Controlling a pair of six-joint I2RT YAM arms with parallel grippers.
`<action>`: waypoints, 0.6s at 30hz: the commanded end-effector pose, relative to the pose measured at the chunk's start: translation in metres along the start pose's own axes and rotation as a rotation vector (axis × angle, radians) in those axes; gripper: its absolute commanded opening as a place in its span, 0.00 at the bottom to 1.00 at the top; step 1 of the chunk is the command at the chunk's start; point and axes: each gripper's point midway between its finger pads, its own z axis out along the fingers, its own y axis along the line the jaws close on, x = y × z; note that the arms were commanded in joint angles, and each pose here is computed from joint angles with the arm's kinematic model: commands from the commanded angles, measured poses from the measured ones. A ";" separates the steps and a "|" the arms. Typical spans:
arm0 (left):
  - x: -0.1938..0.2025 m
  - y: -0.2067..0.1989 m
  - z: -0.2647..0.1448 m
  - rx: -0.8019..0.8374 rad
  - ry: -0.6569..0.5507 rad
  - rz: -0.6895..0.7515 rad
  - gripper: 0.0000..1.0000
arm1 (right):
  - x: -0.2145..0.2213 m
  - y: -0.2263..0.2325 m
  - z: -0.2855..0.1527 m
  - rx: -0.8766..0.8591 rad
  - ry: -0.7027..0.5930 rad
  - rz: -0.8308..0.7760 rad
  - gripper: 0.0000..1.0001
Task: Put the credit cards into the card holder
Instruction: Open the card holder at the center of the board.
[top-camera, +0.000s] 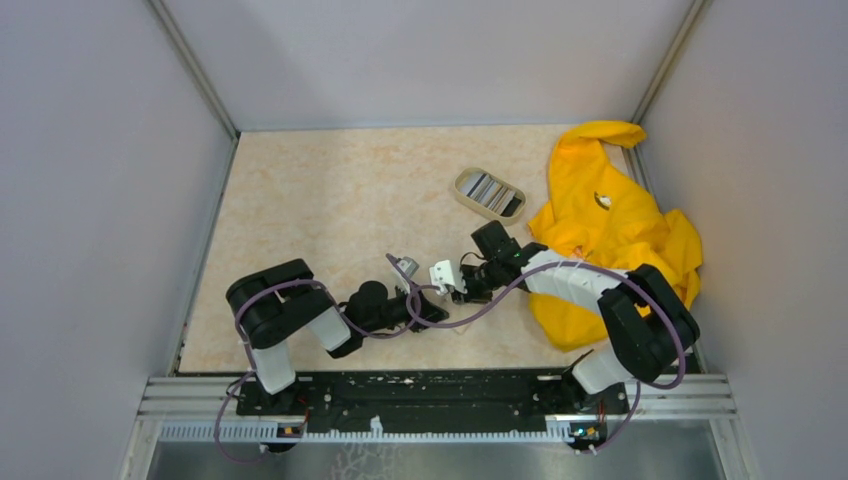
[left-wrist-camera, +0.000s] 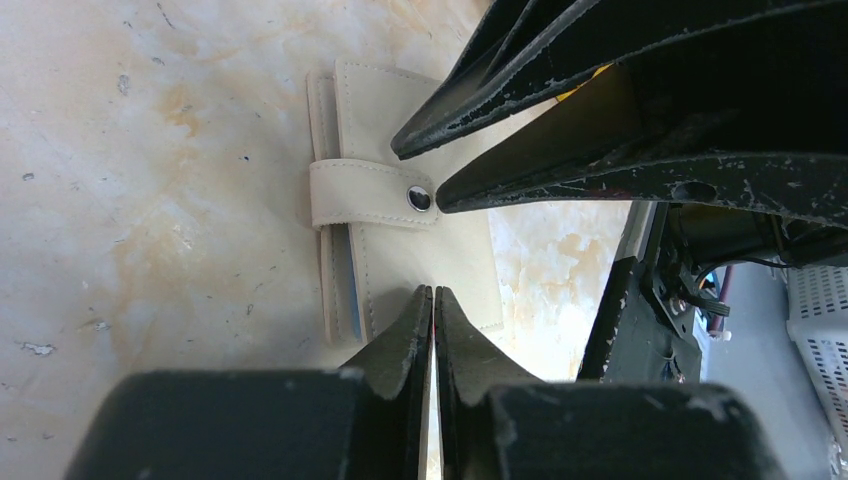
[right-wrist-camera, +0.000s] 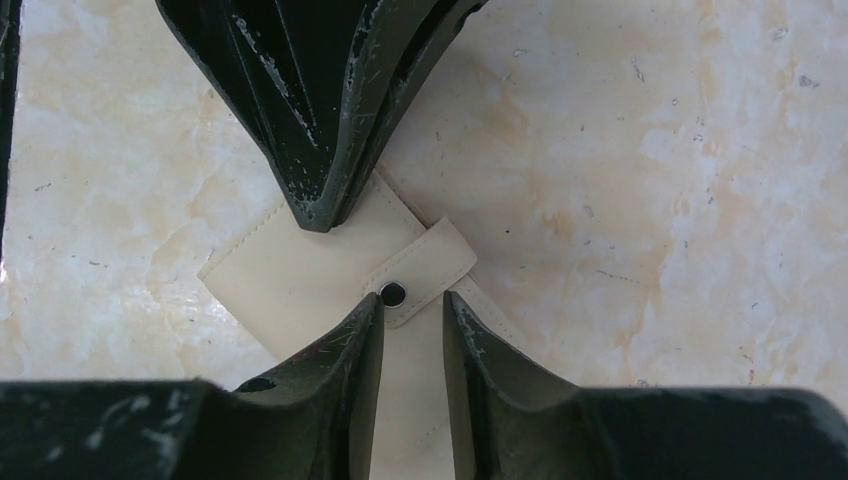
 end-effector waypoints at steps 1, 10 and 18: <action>0.025 0.020 -0.005 -0.074 0.078 -0.016 0.09 | -0.018 -0.004 -0.001 0.016 -0.050 -0.066 0.30; 0.026 0.017 -0.005 -0.054 0.082 -0.017 0.09 | -0.007 0.010 0.016 -0.052 0.024 -0.064 0.36; 0.027 0.020 -0.008 -0.066 0.077 -0.015 0.09 | 0.012 0.001 0.012 -0.019 0.140 -0.043 0.36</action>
